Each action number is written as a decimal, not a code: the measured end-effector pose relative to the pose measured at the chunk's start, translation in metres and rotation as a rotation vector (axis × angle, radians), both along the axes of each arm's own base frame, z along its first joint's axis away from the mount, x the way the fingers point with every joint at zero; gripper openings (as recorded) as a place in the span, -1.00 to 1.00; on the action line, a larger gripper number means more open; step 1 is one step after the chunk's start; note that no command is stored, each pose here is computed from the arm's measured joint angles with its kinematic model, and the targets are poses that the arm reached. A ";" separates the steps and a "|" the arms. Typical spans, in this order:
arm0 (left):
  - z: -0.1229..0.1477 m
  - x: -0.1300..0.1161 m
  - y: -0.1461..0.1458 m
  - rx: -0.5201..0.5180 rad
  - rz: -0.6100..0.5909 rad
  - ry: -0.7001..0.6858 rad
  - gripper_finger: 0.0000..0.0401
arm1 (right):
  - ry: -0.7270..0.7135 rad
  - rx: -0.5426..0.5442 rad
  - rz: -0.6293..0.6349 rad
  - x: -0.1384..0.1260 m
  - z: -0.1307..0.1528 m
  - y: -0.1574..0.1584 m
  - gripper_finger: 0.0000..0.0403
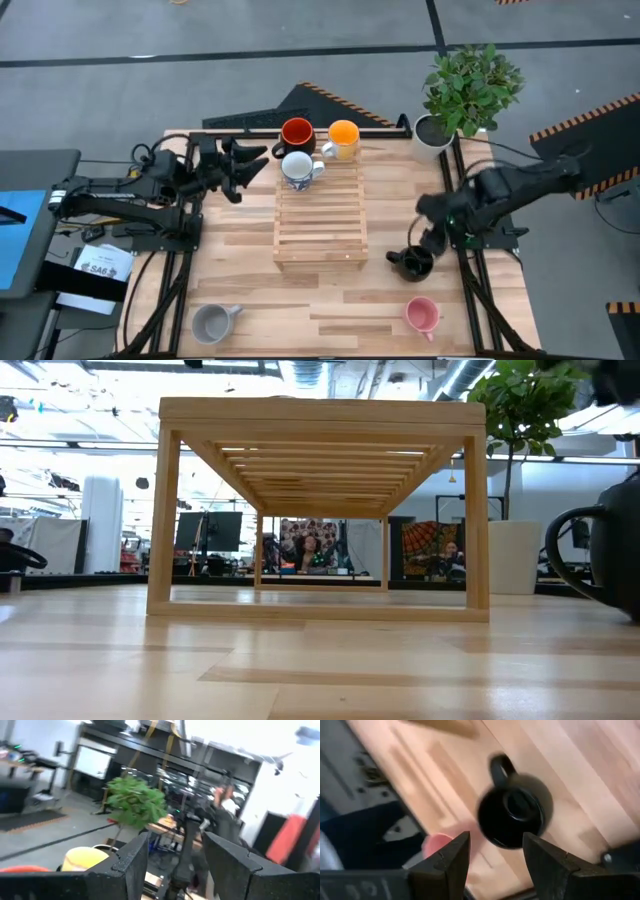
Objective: Place coffee mugs
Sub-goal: Put the black mug on the shelf, then put the gray mug on the shelf
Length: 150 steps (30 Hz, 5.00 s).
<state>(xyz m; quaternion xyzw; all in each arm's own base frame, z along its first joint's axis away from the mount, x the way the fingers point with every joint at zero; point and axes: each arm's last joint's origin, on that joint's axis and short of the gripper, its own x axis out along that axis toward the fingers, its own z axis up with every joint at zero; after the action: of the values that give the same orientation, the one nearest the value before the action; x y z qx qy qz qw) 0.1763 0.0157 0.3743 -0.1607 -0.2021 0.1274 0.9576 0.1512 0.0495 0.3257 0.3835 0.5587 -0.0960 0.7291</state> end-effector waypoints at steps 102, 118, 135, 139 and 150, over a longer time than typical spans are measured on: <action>0.000 0.000 0.001 -0.026 0.020 -0.005 -0.12 | 0.095 -0.713 0.215 0.189 0.058 -0.123 -0.43; -0.003 0.001 0.001 -0.027 0.021 0.030 -0.12 | -0.122 -0.775 0.124 0.112 0.129 -0.107 -0.42; -0.008 0.004 -0.004 0.028 -0.155 0.092 -0.12 | -0.560 -0.694 -0.025 0.041 0.097 -0.062 -0.42; -0.010 0.005 -0.005 0.029 -0.168 0.114 -0.12 | -0.726 -0.645 -0.059 0.034 0.076 -0.051 -0.42; -0.012 0.005 -0.005 0.090 -0.165 0.153 -0.12 | -1.052 -0.583 -0.088 0.041 0.071 -0.034 -0.42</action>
<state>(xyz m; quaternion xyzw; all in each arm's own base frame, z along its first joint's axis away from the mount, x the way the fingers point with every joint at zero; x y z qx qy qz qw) 0.1816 0.0107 0.3619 -0.1234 -0.1202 0.0510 0.9837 0.1918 0.0156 0.3971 0.1866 0.0573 -0.0730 0.9781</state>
